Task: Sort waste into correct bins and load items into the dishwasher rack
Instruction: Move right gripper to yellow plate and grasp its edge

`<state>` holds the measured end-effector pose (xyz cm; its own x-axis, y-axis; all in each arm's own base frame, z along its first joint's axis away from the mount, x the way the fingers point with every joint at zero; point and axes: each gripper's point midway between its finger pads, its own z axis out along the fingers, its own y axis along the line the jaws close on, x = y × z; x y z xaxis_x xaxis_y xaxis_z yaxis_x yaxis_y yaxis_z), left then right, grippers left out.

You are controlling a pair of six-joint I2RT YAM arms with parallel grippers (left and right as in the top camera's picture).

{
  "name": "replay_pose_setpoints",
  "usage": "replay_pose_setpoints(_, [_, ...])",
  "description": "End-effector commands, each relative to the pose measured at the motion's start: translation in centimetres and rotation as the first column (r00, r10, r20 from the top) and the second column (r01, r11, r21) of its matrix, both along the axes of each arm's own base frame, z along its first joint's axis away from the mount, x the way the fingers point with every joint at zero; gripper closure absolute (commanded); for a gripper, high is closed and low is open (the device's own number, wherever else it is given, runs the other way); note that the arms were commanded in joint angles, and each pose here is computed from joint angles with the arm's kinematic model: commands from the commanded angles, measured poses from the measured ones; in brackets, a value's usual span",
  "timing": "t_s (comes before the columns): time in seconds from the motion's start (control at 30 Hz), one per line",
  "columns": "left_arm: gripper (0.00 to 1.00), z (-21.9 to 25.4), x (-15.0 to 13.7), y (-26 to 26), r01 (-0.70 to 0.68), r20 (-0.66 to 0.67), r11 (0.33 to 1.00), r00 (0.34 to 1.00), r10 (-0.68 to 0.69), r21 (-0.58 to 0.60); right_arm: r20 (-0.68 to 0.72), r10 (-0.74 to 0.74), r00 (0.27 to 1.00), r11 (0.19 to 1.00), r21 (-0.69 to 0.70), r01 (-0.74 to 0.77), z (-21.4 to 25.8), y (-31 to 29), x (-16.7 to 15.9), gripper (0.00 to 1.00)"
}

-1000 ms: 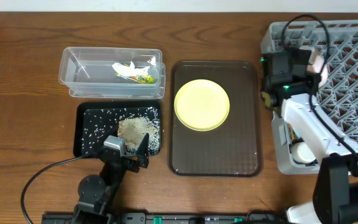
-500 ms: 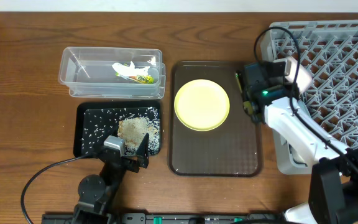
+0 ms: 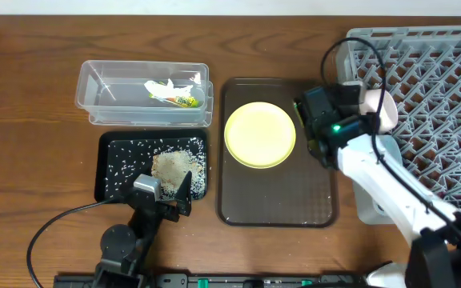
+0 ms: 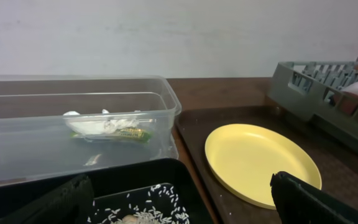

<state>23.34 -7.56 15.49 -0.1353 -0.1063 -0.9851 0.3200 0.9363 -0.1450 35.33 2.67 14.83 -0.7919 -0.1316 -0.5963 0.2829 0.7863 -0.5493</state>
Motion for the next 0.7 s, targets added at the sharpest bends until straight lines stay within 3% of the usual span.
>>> replay_pose_setpoints(0.0, [0.07, -1.5, -0.1, 0.0, 0.004, -0.042, 1.000, 0.999, -0.003, 0.024, 0.020, 0.148, 0.989, 0.959, 0.240, -0.149, 0.6, 5.6, -0.8, 0.39])
replay_pose_setpoints(0.13, [0.07, -1.5, -0.1, 0.0, 0.004, -0.043, 1.000, 0.999, -0.003, 0.024, -0.062, 0.365, 0.929, 0.781, 0.564, -0.270, -1.7, 12.9, -3.2, 0.39])
replay_pose_setpoints(0.23, [0.07, -1.5, -0.1, 0.0, 0.003, -0.043, 1.000, 0.999, -0.002, 0.024, -0.133, 0.397, 0.908, 0.691, 0.695, -0.200, -3.7, 15.2, -5.1, 0.41])
replay_pose_setpoints(0.37, [0.07, -1.5, -0.1, 0.0, 0.004, -0.043, 1.000, 0.999, -0.003, 0.024, -0.221, 0.302, 0.927, 0.711, 0.700, -0.064, -6.8, 14.8, -5.6, 0.42])
replay_pose_setpoints(0.67, [0.07, -1.5, -0.1, 0.0, 0.003, -0.043, 1.000, 0.999, -0.002, 0.024, -0.274, 0.091, 0.958, 0.723, 0.680, 0.126, -12.7, 12.5, -2.3, 0.51])
